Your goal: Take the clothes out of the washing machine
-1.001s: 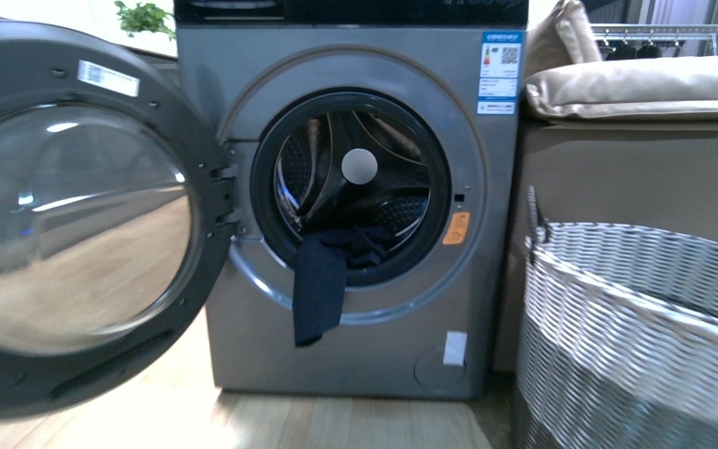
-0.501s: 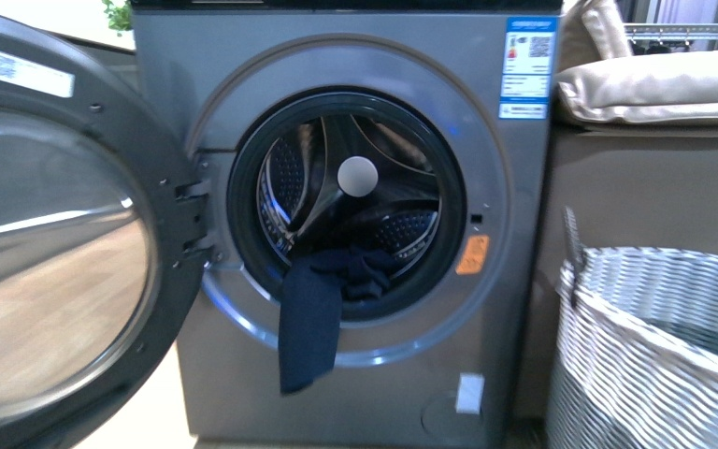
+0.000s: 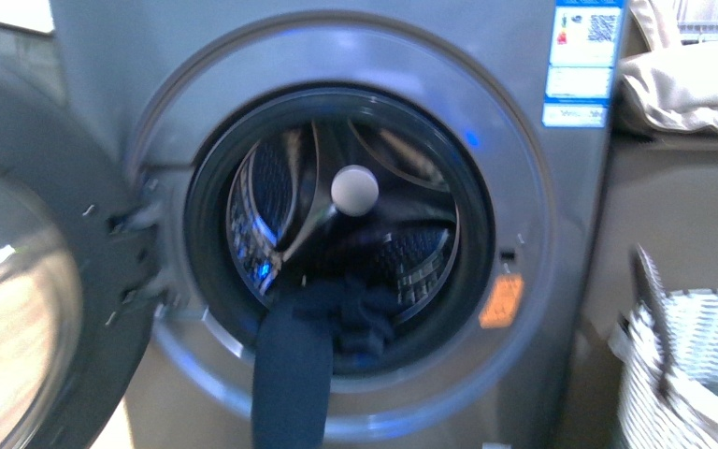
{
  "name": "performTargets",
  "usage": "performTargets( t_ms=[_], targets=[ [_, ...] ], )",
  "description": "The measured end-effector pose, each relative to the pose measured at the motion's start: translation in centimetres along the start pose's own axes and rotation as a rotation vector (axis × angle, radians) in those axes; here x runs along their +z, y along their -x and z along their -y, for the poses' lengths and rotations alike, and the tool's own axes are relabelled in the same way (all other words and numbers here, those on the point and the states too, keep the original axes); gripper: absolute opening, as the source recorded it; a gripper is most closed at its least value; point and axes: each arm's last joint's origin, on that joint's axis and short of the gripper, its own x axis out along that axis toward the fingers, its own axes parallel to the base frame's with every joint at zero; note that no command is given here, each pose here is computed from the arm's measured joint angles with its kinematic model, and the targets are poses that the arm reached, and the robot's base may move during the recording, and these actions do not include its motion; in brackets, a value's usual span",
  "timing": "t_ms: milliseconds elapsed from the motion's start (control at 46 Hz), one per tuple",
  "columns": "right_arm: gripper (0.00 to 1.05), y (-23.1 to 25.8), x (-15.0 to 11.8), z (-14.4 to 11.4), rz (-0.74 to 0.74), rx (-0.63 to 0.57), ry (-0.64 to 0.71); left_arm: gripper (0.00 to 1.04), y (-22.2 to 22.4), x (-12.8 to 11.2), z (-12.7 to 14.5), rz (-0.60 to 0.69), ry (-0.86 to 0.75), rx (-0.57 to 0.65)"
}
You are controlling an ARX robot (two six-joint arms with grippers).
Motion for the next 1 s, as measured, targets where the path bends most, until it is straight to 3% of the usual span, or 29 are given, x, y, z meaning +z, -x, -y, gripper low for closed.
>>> performTargets(
  t_ms=[152,261,370,566,1001],
  targets=[
    [0.97,0.0,0.0,0.0,0.003,0.000,0.000,0.98,0.0,-0.1,0.0,-0.010,0.013,-0.019],
    [0.97,0.0,0.0,0.0,0.003,0.001,0.000,0.98,-0.2,-0.1,-0.2,-0.110,0.154,-0.275],
    [0.97,0.0,0.0,0.0,0.003,0.002,0.000,0.98,-0.5,1.6,-0.2,-0.095,0.222,-0.408],
    [0.97,0.0,0.0,0.0,0.003,0.002,0.000,0.98,-4.0,5.7,0.6,-0.008,0.179,-0.441],
    [0.97,0.0,0.0,0.0,0.003,0.002,0.000,0.98,-18.0,8.3,6.3,-0.045,0.005,-0.499]
  ],
)
